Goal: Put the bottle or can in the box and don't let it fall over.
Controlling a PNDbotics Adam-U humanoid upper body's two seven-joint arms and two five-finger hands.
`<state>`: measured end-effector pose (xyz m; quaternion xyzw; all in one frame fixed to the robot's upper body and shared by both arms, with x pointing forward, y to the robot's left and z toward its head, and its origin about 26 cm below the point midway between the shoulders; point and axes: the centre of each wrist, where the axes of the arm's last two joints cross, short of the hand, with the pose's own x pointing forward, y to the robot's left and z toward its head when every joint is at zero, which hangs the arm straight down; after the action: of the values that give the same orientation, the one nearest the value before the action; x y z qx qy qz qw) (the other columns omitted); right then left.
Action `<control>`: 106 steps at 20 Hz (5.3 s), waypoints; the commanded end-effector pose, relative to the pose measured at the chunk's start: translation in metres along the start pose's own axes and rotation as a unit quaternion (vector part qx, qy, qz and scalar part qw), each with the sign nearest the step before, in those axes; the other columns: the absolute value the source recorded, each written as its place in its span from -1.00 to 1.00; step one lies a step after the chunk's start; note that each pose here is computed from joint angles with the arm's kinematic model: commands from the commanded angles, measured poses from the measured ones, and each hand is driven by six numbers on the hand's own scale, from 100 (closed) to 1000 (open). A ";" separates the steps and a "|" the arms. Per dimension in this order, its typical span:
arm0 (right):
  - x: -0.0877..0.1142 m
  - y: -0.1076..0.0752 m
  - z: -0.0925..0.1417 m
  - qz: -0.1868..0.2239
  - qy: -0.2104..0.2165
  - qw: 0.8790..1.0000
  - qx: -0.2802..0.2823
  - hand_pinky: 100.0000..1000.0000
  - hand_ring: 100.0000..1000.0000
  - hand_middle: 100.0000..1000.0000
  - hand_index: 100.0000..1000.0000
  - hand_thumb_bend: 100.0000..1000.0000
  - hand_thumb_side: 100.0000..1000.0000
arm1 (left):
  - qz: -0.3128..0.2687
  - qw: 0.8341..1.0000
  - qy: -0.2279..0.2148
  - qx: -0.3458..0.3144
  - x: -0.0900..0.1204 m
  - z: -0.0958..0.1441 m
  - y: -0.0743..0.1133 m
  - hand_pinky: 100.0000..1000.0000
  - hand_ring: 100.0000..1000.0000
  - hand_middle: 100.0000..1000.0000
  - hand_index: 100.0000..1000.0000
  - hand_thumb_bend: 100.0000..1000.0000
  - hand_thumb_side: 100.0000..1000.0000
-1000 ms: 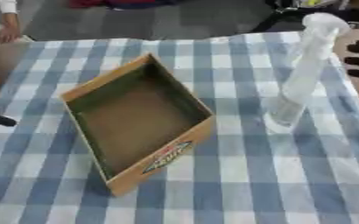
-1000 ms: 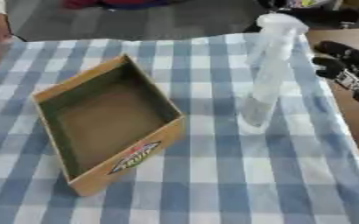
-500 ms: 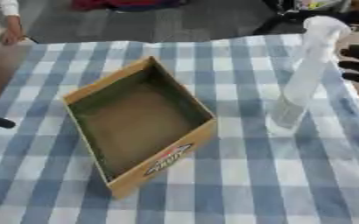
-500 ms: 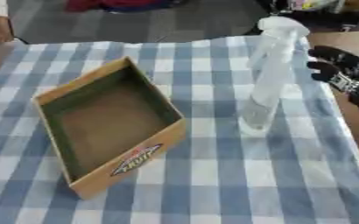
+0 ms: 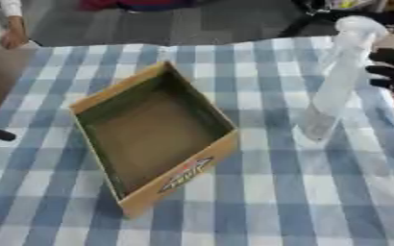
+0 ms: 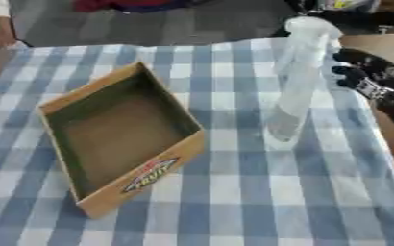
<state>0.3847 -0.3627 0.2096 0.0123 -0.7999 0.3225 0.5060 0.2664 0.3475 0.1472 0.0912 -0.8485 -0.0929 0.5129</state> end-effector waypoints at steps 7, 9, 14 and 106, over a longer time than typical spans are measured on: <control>0.006 -0.005 -0.006 0.012 -0.002 1.000 0.000 0.95 1.00 1.00 1.00 -1.00 0.11 | -0.009 1.000 -0.014 -0.005 0.007 -0.004 0.003 1.00 0.10 0.77 0.93 -1.00 0.44; 0.006 -0.004 -0.007 0.012 -0.003 1.000 0.000 0.95 1.00 1.00 1.00 -1.00 0.11 | -0.009 1.000 -0.014 -0.005 0.007 -0.004 0.003 1.00 0.10 0.77 0.93 -1.00 0.44; 0.006 -0.004 -0.008 0.011 -0.002 1.000 -0.003 0.95 1.00 1.00 1.00 -1.00 0.12 | -0.009 1.000 -0.014 -0.005 0.007 -0.003 0.002 1.00 0.10 0.77 0.93 -1.00 0.44; 0.028 0.013 -0.017 0.025 -0.029 0.998 0.042 0.97 1.00 1.00 1.00 -1.00 0.24 | -0.010 1.000 -0.010 -0.011 0.007 -0.004 0.001 1.00 0.12 0.78 0.94 -1.00 0.45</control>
<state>0.3817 -0.3344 0.2176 0.0333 -0.7960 0.3576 0.4872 0.2678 0.3456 0.1480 0.0872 -0.8471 -0.0994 0.5148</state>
